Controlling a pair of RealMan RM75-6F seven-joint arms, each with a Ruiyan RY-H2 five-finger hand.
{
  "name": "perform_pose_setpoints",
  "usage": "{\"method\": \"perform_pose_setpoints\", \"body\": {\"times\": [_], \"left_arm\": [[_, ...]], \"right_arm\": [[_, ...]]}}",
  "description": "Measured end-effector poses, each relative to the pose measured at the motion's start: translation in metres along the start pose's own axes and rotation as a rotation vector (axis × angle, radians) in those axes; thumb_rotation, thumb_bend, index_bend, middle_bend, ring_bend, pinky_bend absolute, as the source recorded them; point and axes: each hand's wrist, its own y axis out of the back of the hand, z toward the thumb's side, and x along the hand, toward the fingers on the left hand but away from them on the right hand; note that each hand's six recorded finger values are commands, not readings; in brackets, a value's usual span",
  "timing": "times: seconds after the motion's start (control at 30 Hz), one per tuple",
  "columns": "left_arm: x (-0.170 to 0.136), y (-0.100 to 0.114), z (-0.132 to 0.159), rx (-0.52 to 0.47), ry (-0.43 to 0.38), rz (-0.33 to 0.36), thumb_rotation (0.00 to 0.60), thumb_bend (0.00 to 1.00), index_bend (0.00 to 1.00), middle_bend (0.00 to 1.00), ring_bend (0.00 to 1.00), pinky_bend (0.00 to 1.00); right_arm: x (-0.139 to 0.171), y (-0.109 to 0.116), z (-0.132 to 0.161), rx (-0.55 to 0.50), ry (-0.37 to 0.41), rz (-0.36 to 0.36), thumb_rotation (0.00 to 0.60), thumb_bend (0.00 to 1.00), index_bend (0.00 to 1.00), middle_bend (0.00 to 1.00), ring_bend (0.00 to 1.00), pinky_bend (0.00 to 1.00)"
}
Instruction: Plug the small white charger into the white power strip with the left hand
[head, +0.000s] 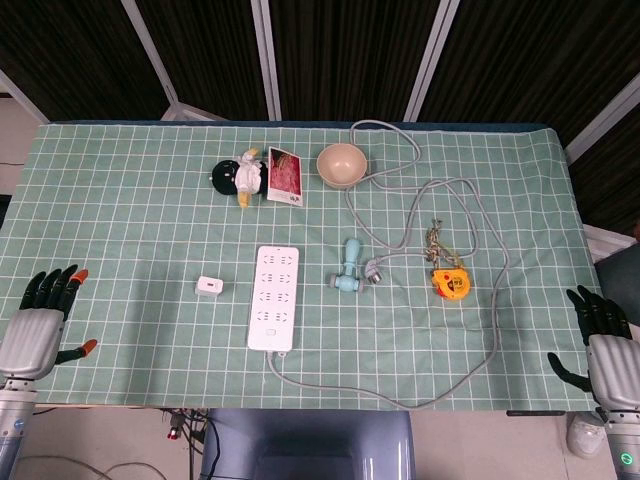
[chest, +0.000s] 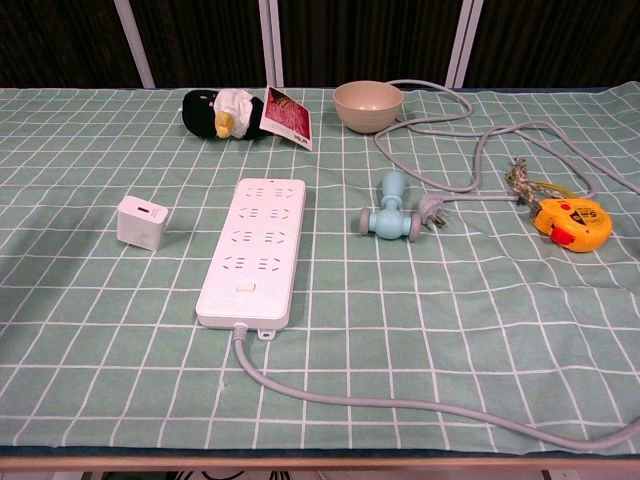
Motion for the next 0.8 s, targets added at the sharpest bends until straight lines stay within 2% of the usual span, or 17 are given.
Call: {"method": "perform_pose_setpoints", "body": {"times": [0.8], "left_arm": [[0.0029,0.0011,-0.0004,-0.021,0.012,-0.004,0.600,0.01,0.00,0.00,0.00,0.00]], "right_arm": [[-0.0006,-0.0006,0.0008,-0.008,-0.004,-0.002,0.600,0.35,0.00,0.00,0.00,0.00]]}}
